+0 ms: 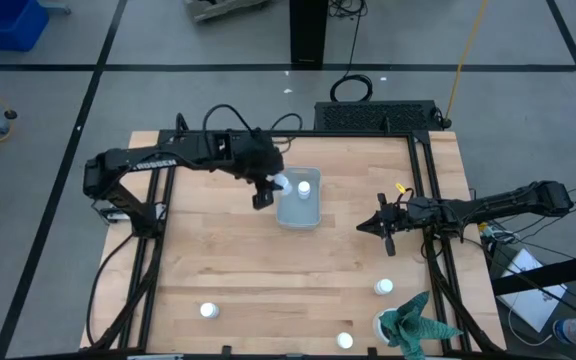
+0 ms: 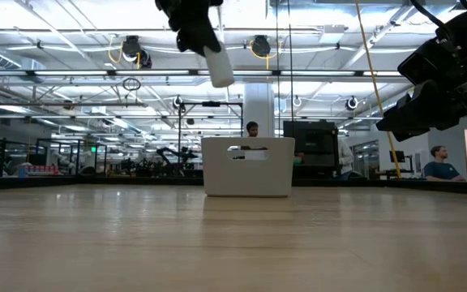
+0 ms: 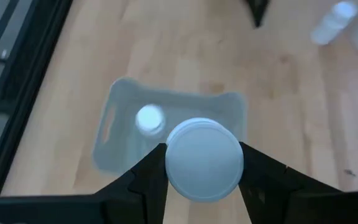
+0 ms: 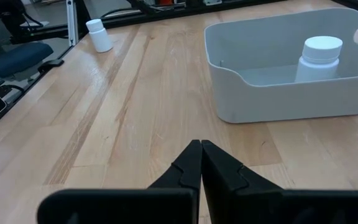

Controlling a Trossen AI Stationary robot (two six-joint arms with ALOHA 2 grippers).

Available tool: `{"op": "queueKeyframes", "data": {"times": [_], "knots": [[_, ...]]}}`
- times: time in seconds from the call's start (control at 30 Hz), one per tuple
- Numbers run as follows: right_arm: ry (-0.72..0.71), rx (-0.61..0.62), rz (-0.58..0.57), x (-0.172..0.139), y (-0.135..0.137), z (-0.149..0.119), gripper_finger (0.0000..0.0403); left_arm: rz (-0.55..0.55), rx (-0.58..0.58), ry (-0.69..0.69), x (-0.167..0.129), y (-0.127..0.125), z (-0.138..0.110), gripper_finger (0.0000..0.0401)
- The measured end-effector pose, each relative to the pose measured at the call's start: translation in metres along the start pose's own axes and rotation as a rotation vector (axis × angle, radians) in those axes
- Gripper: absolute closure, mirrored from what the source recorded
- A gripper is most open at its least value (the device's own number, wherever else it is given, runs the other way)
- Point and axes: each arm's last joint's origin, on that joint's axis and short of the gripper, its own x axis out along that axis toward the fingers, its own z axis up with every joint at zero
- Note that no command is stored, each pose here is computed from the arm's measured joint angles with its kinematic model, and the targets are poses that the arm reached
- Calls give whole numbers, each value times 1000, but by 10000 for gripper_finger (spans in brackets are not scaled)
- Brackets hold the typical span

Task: Pick and place pill bottles into a basket
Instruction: Put the white pill bottle into the gray bin

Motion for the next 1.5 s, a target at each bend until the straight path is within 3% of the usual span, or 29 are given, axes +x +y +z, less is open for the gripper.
{"op": "queueKeyframes", "data": {"times": [0.13,0.33,0.47,0.67,0.93,1.1,1.37,1.5], "knots": [[7,1,-2,0,0,-1,399,-28,75,-32,3,-15,4,234],[9,2,-2,0,0,-1,399,-32,89,-101,3,-19,11,211],[14,2,-2,0,0,-1,399,-29,86,-89,16,-16,11,228],[31,4,-8,0,-1,-3,399,-38,94,-23,56,-12,8,235],[61,4,-61,2,-3,-6,399,-83,118,64,106,-9,-2,211],[66,7,-62,2,-3,-7,398,-93,115,116,128,-5,-10,235],[66,7,-61,2,-3,-7,399,-95,121,166,154,-3,-20,208],[71,7,-62,2,-3,-7,399,-96,119,191,166,-2,-26,216]]}}
